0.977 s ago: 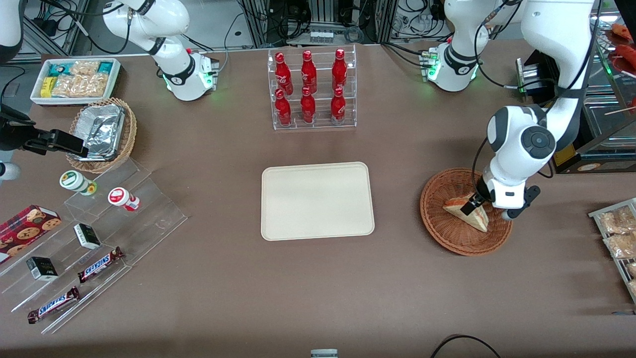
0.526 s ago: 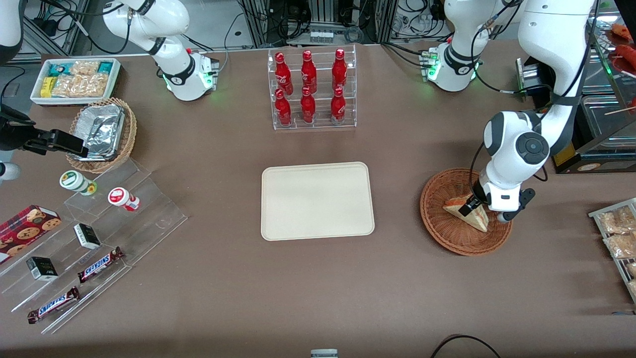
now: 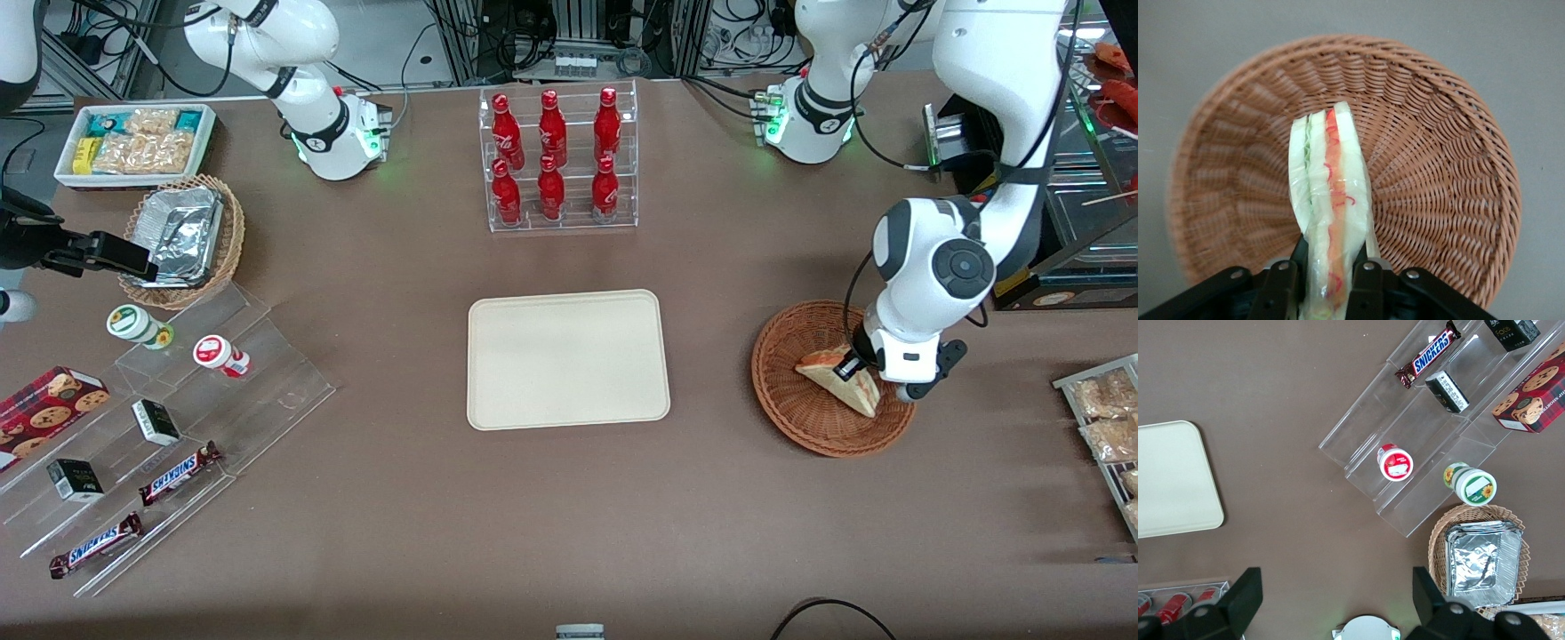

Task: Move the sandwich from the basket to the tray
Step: 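Lift the sandwich with the left gripper and carry it over the cream tray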

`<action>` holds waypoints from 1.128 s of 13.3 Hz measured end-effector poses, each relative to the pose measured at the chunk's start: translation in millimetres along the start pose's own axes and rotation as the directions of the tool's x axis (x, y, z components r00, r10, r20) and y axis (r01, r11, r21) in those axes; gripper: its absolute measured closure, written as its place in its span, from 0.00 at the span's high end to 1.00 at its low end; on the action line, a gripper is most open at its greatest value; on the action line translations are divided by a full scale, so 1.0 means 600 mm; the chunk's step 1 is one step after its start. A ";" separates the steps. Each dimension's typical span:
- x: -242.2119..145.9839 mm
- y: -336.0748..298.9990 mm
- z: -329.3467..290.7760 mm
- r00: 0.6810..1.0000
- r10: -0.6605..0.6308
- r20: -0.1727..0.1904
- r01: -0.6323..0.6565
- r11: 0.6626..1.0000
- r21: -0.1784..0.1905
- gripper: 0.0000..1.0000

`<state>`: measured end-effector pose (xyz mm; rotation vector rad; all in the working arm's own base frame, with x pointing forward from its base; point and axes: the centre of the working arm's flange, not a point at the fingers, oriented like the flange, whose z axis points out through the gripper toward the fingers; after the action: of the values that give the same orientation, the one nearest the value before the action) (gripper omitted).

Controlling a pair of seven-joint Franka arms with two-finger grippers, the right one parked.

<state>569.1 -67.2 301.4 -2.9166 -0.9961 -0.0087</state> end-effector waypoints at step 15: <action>-0.377 0.393 -0.193 0.855 0.519 -0.017 -0.519 0.854 -0.035 0.15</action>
<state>535.6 -398.4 398.7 -3.1118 -0.1744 -0.0129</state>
